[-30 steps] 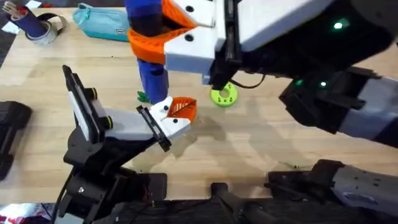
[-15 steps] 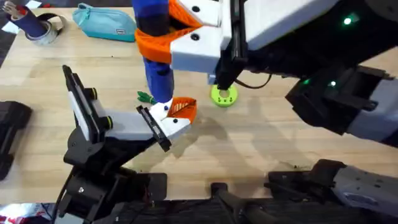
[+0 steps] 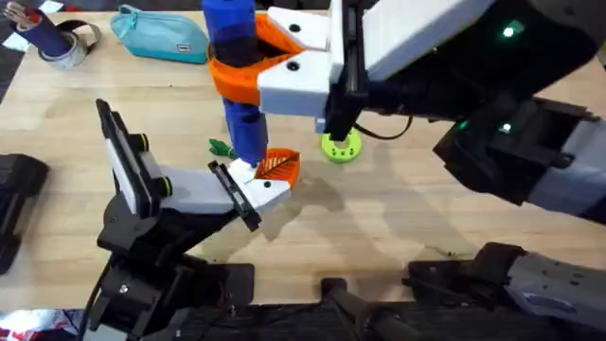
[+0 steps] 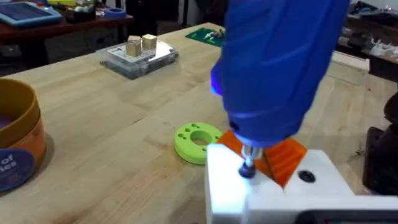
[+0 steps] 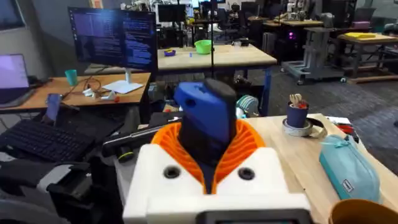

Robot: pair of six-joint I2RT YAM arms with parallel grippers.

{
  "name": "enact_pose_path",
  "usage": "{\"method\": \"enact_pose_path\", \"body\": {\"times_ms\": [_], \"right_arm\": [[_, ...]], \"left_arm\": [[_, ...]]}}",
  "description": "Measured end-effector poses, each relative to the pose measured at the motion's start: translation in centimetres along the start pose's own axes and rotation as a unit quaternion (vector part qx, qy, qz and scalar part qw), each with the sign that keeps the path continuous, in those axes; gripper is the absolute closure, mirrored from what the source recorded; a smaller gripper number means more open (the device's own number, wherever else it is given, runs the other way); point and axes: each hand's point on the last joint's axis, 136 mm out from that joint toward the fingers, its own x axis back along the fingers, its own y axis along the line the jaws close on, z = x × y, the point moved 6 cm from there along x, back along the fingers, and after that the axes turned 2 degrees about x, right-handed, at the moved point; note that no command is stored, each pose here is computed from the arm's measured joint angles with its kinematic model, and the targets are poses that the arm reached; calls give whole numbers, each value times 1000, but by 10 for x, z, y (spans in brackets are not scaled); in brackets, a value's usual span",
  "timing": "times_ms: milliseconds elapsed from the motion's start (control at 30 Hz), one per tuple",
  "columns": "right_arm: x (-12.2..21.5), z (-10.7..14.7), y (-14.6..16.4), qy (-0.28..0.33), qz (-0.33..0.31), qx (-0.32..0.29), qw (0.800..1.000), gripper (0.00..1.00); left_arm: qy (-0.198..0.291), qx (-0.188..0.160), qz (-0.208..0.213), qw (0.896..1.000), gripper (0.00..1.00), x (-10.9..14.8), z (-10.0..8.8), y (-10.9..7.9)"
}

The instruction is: Pick up the gripper from the table and insert it into the empty holder that is missing its gripper. Then pick up a screw, insert it into the mounting hole, and use the screwdriver to tighten it. Finally, clean up the table by picking up the vegetable and placing it into the bucket.

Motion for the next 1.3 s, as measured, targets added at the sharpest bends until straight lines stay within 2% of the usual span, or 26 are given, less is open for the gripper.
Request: {"method": "enact_pose_path", "body": {"times_ms": [1300], "right_arm": [[-3,4,-2,1,2,-2,1000,968]], "left_arm": [[0,1,0,1000,990,0,0,0]]}}
